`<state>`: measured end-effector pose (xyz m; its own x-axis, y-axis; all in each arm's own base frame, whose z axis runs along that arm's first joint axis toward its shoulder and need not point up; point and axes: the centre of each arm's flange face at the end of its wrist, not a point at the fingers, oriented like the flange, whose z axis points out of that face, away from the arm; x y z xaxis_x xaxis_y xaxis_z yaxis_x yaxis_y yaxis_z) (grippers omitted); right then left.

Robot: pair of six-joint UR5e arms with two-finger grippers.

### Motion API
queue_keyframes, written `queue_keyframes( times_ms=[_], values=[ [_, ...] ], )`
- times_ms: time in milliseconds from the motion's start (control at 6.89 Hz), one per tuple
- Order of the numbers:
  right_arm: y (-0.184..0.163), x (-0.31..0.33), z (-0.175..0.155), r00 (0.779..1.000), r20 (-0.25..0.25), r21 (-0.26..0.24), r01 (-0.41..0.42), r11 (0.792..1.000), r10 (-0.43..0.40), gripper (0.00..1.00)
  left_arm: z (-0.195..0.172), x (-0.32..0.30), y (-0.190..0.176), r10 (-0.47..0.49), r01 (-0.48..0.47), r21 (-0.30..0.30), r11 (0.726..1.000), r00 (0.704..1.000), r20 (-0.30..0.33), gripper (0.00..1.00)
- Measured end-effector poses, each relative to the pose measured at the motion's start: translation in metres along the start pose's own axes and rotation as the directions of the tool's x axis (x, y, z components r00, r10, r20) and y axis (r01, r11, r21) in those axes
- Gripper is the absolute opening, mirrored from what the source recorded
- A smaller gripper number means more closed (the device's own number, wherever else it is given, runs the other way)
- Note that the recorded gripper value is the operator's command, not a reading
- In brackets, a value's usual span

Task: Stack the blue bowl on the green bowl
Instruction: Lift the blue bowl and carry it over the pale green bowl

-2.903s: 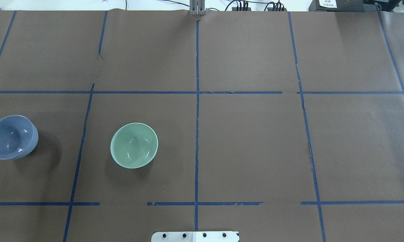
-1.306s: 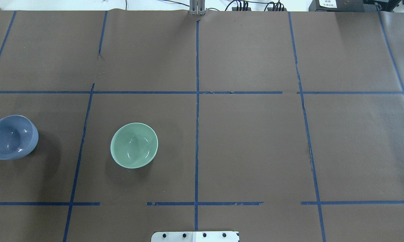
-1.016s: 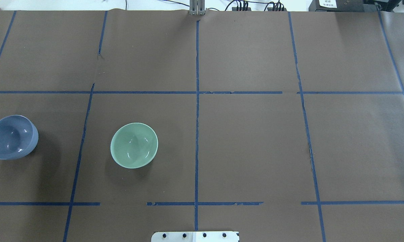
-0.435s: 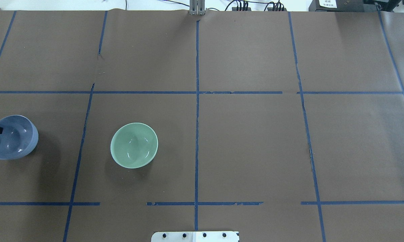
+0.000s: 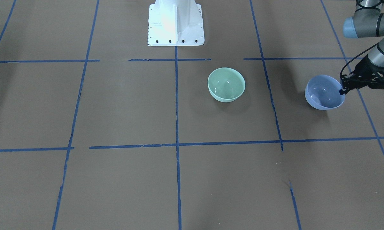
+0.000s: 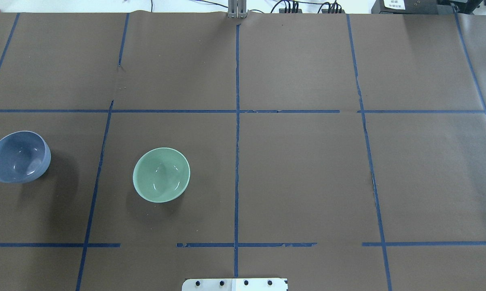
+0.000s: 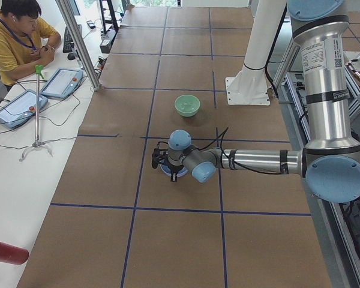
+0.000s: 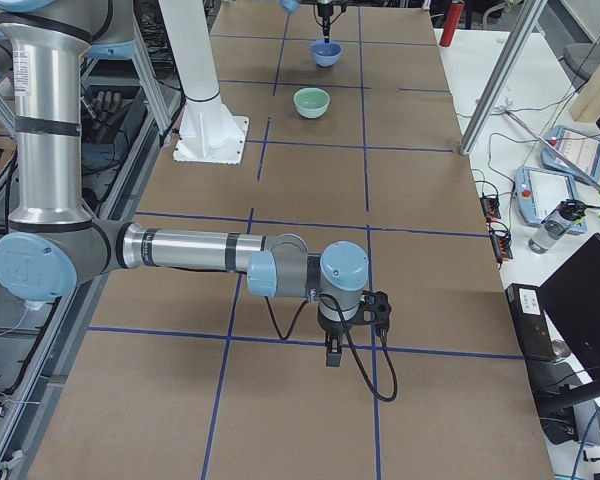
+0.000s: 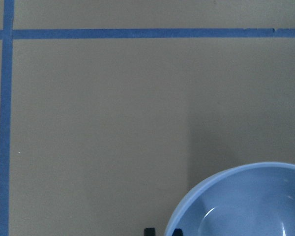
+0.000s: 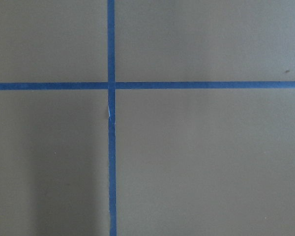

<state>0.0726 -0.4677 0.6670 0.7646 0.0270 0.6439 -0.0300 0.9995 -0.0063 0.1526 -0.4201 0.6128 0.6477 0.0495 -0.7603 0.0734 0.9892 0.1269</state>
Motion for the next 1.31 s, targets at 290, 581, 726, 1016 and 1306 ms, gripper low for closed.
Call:
queue_keyframes(
  times_ms=[290, 581, 726, 1016, 1306],
  values=[
    [0.000, 0.000, 0.000, 1.000, 0.001, 0.000, 0.000, 1.000, 0.000, 1.00, -0.032, 0.038, -0.010, -0.001, 0.001, 0.021, 1.000, 1.000, -0.018, 0.00],
    [0.000, 0.000, 0.000, 1.000, 0.001, 0.000, 0.000, 1.000, 0.000, 1.00, -0.080, 0.107, -0.025, -0.083, 0.084, 0.030, 0.996, 0.996, -0.037, 0.00],
    [0.000, 0.000, 0.000, 1.000, 0.000, 0.000, 0.000, 1.000, 0.000, 1.00, -0.092, 0.149, -0.035, -0.141, 0.143, 0.027, 0.989, 0.988, -0.066, 0.00],
    [0.000, 0.000, 0.000, 1.000, 0.001, 0.000, 0.000, 1.000, 0.000, 1.00, -0.084, 0.237, -0.033, -0.224, 0.224, -0.018, 0.975, 0.966, -0.128, 0.00],
    [0.000, 0.000, 0.000, 1.000, 0.000, 0.000, 0.000, 1.000, 0.000, 1.00, -0.064, 0.292, -0.019, -0.264, 0.263, -0.027, 0.964, 0.955, -0.136, 0.00]
  ],
)
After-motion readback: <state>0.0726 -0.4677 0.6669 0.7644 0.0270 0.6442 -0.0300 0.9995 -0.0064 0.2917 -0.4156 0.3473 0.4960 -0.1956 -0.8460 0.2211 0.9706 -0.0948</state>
